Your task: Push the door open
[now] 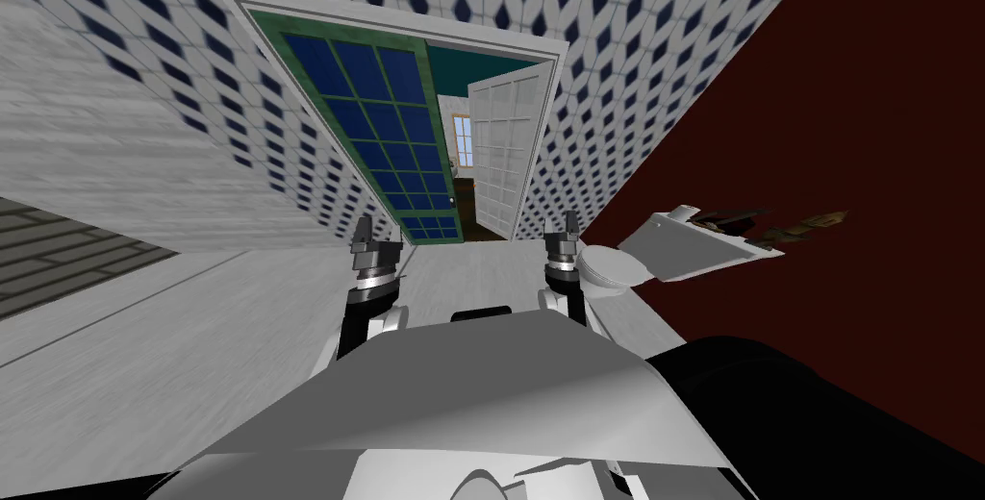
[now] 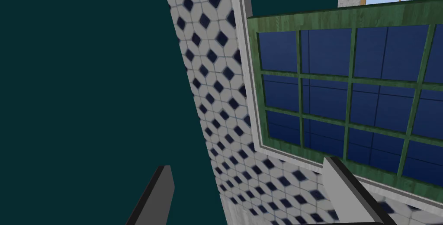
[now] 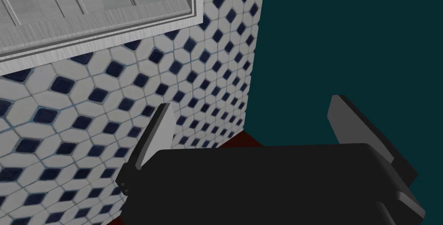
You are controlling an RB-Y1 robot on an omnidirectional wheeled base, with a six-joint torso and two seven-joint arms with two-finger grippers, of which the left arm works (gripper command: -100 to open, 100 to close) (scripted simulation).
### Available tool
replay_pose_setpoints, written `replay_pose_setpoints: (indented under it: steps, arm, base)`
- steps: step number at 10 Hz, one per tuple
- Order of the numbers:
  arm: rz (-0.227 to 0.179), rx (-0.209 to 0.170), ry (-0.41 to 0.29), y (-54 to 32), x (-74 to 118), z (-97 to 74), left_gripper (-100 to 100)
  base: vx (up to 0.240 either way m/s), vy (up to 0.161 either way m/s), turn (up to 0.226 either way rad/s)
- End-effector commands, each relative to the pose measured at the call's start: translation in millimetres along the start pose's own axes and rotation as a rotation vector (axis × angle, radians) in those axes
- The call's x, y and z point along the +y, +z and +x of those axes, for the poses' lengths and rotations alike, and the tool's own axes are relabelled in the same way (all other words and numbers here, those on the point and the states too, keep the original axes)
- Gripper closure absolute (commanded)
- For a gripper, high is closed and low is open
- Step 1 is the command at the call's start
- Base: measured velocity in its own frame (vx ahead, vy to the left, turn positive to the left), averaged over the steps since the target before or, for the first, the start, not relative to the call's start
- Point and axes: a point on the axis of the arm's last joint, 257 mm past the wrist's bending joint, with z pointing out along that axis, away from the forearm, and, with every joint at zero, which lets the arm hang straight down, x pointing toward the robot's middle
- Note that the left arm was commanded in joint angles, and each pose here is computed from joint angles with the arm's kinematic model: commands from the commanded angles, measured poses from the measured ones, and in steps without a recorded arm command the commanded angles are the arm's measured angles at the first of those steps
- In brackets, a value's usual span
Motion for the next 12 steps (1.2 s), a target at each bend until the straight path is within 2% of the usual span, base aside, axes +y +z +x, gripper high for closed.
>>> replay_pose_setpoints:
  steps: [1, 6, 10, 12]
  arm:
    - [-0.013, 0.009, -0.037, -1.8, 9.4, 3.8, -100]
    - [-0.059, 0.030, -0.158, -8.7, 39.7, 16.0, -100]
    - [-0.112, 0.045, -0.292, -18.3, 72.4, 30.1, -100]
    - [-0.130, 0.048, -0.335, -21.8, 82.8, 34.8, -100]
  base:
    - [0.102, 0.024, 0.031]
    - [0.178, 0.026, 0.033]
    - [0.150, 0.027, 0.040]
    - [0.131, 0.020, 0.030]
